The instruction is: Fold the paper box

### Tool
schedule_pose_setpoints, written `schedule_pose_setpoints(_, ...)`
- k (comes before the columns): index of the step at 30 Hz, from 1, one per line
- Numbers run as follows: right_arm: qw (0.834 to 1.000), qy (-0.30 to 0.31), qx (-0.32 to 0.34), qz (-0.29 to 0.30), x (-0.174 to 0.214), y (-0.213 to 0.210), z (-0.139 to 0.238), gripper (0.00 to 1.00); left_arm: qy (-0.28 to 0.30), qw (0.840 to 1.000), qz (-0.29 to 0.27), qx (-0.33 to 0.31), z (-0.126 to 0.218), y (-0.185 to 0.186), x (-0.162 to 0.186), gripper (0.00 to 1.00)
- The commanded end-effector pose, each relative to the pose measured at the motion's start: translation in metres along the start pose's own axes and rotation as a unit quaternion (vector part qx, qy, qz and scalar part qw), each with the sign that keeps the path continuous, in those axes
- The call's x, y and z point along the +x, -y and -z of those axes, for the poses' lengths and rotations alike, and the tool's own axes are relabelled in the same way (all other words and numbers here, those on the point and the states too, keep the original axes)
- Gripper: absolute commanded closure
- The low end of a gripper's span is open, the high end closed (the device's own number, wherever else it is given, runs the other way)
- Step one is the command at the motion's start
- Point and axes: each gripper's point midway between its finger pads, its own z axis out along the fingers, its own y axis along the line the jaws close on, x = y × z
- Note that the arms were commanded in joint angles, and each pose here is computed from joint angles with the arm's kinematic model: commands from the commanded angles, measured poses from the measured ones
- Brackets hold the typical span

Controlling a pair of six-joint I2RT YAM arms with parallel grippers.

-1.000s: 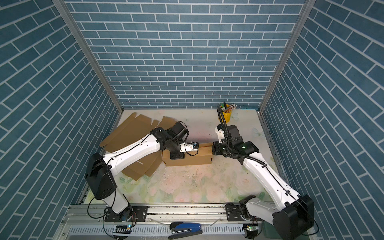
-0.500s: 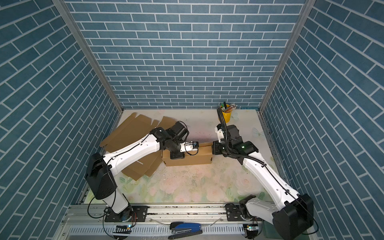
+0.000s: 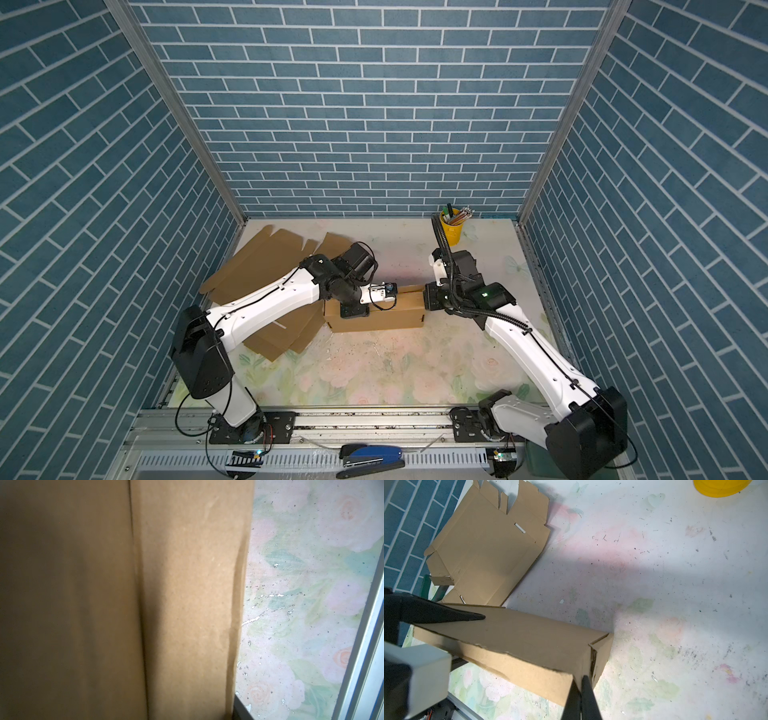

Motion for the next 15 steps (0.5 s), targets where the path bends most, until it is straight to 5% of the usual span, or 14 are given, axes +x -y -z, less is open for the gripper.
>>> schedule_pose_setpoints(1,0.998,-0.067,0.022,-0.005,0.04,0.015,-0.019,1.0,-0.025,0.999,-0.001,0.024,-0.022,0.005,0.009,0.5)
schedule_pose_setpoints(7,0.998,-0.049,-0.023,-0.031,0.031,-0.001,-0.019,1.0,-0.025,1.0,0.0,0.019,-0.021,0.004,0.01,0.5)
schedule_pose_setpoints(15,0.996,-0.076,0.039,-0.005,0.051,0.024,-0.025,1.0,-0.025,0.999,0.0,0.02,-0.021,0.005,0.011,0.5)
